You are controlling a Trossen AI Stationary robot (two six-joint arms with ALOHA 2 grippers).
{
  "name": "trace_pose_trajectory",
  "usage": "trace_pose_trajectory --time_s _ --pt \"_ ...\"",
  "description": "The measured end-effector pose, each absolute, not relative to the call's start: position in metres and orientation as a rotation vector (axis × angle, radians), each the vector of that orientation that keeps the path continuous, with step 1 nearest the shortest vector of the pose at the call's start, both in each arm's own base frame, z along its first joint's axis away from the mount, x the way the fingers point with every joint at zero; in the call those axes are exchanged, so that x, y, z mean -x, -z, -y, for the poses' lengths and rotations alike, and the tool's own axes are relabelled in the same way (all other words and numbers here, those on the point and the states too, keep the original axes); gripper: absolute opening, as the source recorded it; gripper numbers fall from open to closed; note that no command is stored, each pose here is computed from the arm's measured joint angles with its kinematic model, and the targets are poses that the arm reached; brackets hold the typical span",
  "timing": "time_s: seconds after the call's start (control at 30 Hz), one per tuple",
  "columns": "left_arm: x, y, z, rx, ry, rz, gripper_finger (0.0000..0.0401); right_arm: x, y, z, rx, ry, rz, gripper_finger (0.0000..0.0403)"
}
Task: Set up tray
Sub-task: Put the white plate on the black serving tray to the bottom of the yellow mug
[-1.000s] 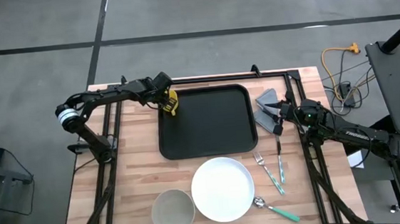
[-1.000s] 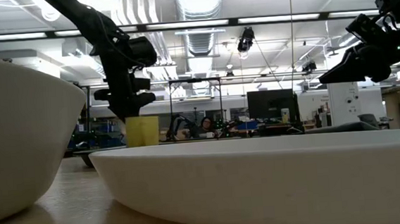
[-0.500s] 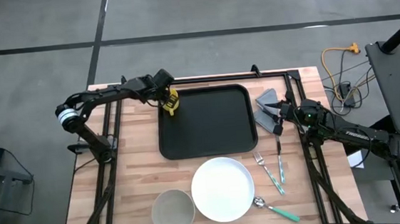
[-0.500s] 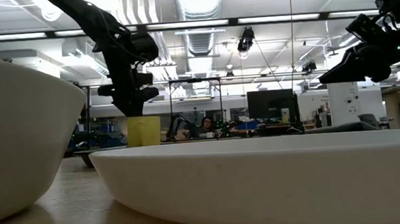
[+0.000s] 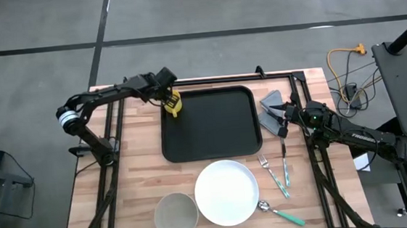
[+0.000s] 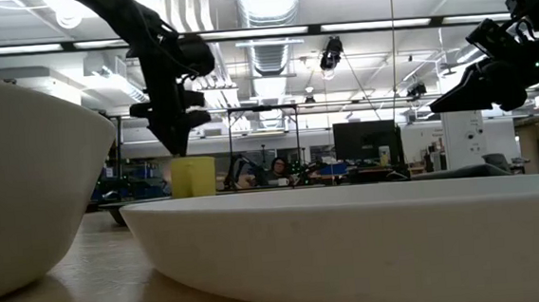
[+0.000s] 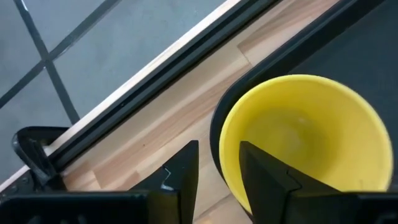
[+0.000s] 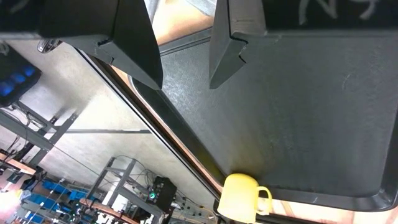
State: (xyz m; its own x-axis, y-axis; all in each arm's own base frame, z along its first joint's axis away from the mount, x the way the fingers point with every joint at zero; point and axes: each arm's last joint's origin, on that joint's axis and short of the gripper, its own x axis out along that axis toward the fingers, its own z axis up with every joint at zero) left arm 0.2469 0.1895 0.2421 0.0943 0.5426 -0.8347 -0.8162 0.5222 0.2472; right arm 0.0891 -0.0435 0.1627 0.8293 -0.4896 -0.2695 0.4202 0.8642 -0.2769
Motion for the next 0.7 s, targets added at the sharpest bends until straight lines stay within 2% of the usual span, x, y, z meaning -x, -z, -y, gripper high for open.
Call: trace_pose_trajectory --time_s 0.4,0.7 --pt "-0.256 -0.274 -0.183 0.292 -1.004 -1.03 0.0101 -0.089 -0.163 0.044 0.21 0.487 -0.341 0.0123" --pt "-0.275 -0.29 -0.16 0.242 -0.921 -0.999 0.0101 -0.089 -0.163 0.044 0.21 0.487 -0.341 0.0123"
